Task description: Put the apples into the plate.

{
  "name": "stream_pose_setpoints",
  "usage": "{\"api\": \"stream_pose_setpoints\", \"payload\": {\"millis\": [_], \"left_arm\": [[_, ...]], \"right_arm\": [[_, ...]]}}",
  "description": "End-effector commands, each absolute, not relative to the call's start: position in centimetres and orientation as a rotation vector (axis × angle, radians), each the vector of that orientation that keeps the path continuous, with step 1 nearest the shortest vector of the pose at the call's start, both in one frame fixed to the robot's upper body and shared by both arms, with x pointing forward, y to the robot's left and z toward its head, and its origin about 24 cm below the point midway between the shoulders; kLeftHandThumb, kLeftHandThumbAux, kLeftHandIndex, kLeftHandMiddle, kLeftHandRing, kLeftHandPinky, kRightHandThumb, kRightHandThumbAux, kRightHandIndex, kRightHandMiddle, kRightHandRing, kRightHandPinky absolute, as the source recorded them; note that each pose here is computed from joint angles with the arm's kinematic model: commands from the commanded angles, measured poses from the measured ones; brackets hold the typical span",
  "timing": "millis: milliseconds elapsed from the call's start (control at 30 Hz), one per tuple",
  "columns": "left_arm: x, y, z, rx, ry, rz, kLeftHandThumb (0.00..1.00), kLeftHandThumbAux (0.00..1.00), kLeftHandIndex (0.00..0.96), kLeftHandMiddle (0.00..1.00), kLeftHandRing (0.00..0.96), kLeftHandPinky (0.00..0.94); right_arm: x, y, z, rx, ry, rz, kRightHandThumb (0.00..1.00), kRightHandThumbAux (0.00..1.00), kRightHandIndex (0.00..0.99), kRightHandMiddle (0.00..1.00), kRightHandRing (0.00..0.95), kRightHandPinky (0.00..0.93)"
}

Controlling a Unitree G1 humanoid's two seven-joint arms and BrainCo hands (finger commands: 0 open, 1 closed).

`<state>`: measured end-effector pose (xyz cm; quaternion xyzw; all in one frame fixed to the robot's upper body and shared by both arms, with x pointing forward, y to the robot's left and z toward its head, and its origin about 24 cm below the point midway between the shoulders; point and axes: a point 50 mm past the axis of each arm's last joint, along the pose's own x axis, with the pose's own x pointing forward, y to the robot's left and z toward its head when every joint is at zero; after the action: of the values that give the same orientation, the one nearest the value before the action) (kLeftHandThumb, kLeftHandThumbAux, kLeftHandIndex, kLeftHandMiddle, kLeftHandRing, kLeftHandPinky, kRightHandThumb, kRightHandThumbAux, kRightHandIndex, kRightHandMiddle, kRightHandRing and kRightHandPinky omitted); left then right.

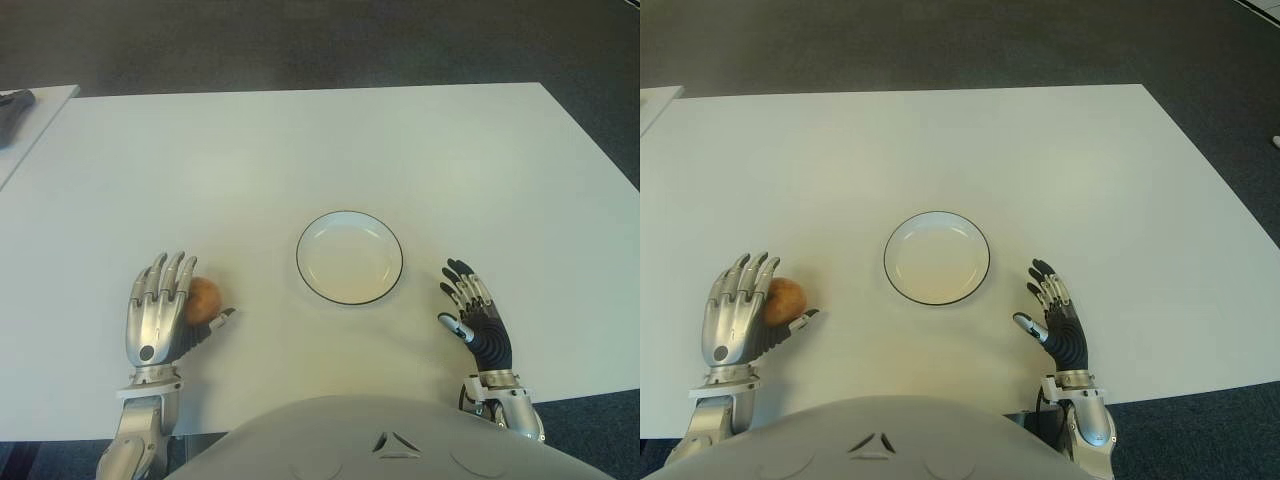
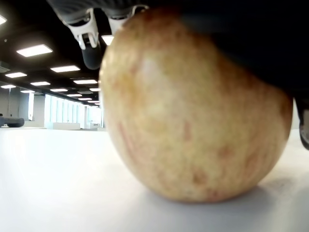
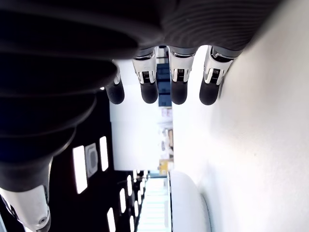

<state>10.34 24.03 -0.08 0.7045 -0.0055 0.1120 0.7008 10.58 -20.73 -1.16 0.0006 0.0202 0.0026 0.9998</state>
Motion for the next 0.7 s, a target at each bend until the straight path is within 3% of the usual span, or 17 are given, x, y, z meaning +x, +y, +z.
{"api": "stream_pose_setpoints", "payload": {"millis": [33,433,533,567,633,700], "left_arm": [[10.4,24.0,-0.9,1.573,0.021,0.208,0.326,0.393,0.129,0.108,0.085,0.103],[11.1,22.9,-1.8,1.540,0.018,0.190,0.323,0.382,0.159,0.151,0.127,0.168],[11.3,22.6,-1.8,1.508,0.012,0.193,0.411,0.429,0.315,0.378,0.361,0.365],[11.4,22.4,-2.0,1.502,0.016,0.193,0.426,0.438,0.337,0.414,0.397,0.393],[11.6,22.3,-2.3,1.497,0.031,0.187,0.671,0.572,0.376,0.477,0.535,0.535],[11.8,22.4,-2.7,1.498,0.047,0.176,0.758,0.616,0.397,0.488,0.611,0.629]], "right_arm": [[9.7,-20.8,-2.5,0.025,0.123,-0.010,0.185,0.658,0.058,0.072,0.066,0.092],[9.8,-20.9,-2.3,0.028,0.106,-0.014,0.213,0.660,0.063,0.081,0.078,0.116],[9.8,-21.0,-2.3,0.026,0.112,-0.013,0.212,0.661,0.063,0.081,0.080,0.116],[9.8,-21.0,-2.3,0.028,0.113,-0.014,0.213,0.661,0.063,0.081,0.080,0.116],[9.8,-21.0,-2.2,0.031,0.111,-0.014,0.214,0.661,0.063,0.083,0.081,0.116],[9.8,-21.0,-2.2,0.032,0.107,-0.013,0.212,0.660,0.064,0.084,0.082,0.116]]}}
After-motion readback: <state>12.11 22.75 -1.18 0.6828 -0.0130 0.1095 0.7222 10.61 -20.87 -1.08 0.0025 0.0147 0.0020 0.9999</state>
